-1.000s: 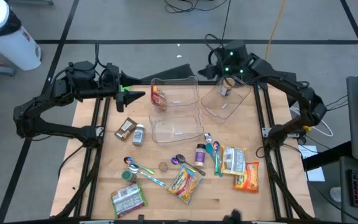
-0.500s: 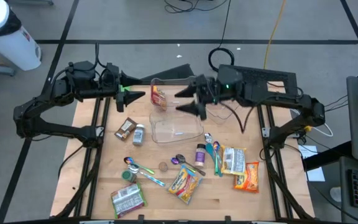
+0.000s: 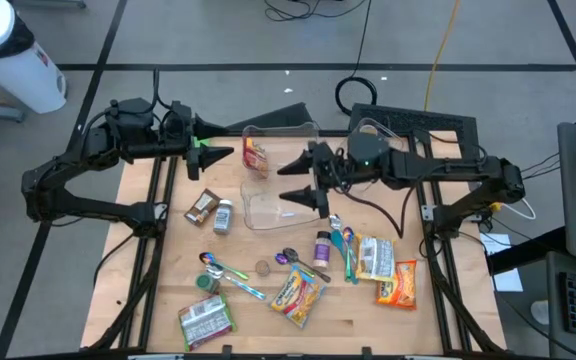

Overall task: Pick & Place Food Item
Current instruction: Put the green seasoning bottle into the top right transparent bin

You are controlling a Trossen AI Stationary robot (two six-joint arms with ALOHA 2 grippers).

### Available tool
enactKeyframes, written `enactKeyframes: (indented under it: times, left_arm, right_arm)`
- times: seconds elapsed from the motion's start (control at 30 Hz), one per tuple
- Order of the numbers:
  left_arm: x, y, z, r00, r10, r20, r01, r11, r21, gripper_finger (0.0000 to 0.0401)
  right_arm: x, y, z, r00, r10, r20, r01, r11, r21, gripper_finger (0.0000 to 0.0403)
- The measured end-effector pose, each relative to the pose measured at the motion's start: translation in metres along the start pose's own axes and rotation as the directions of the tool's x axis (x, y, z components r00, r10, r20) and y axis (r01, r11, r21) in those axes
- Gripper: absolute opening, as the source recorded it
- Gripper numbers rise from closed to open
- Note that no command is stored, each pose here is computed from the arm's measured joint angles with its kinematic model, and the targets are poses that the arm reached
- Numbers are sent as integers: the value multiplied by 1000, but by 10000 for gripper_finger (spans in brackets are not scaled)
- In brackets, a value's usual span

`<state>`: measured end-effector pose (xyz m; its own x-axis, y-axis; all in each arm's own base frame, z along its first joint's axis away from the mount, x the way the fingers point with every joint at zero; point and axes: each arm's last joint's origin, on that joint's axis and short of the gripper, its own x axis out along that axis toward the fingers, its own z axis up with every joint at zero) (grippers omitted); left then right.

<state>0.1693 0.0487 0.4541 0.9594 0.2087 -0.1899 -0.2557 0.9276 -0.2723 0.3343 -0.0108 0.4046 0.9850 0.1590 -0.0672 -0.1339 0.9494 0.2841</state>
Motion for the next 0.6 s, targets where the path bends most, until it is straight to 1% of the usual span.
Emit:
enactKeyframes:
  times: [0.23,0.43,0.6]
  left_arm:
    - [0,0,0,1000,0,0,0,1000,0,324]
    - [0,0,0,1000,0,0,0,1000,0,324]
    - [0,0,0,1000,0,0,0,1000,0,324]
  right_arm:
    - [1,5,-9,997,4,-80,-3,1000,15,313]
    - [3,15,-12,996,34,-87,-33,999,13,313]
    - [4,28,-16,992,73,-99,-73,997,11,313]
